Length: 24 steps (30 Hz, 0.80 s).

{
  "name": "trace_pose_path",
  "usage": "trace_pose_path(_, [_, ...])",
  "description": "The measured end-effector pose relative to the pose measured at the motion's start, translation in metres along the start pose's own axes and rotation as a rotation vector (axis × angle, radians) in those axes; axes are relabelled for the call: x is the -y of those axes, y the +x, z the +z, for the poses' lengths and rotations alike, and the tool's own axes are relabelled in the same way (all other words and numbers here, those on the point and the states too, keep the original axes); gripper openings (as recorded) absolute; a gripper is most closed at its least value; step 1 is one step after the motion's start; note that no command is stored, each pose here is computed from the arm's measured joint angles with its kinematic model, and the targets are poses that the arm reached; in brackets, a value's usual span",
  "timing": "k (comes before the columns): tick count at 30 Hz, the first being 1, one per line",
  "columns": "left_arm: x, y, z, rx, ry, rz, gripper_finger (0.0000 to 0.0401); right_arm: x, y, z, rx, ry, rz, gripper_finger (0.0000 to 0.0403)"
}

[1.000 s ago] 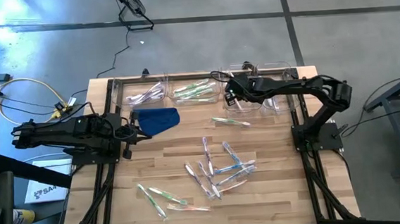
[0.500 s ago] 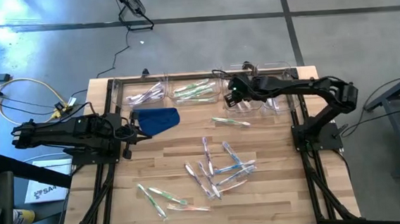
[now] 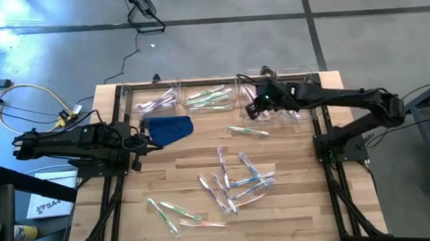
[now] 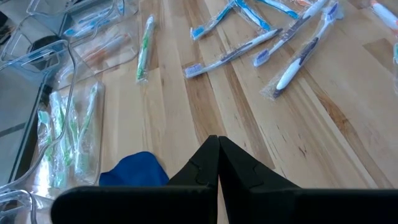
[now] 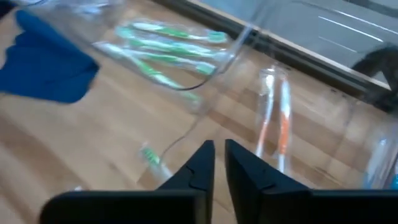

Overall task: Pick & Place Toothbrushes
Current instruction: Put the blue toothbrush into the right transparent bin

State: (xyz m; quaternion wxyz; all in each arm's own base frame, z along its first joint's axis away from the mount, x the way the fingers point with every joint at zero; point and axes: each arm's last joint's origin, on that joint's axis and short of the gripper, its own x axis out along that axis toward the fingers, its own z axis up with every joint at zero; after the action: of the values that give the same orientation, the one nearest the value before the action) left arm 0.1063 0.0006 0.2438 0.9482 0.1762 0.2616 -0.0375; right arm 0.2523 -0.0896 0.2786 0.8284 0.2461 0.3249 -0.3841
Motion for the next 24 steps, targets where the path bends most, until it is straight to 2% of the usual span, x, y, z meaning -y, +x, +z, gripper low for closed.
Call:
trace_pose_path(2, [0.0,0.0,0.0,0.0,0.0,0.0,0.0001,-0.006,-0.006,-0.003,0.006,-0.038,0.031,0.0008])
trace_pose_path(8, [0.0,0.0,0.0,0.0,0.0,-0.001,0.0001,-0.024,-0.019,-0.016,-0.001,-0.099,0.101,0.0002])
trace_pose_path(24, [0.0,0.0,-0.001,-0.005,0.0,-0.006,0.0001,-0.074,-0.054,-0.065,-0.032,-0.069,0.256,0.0002])
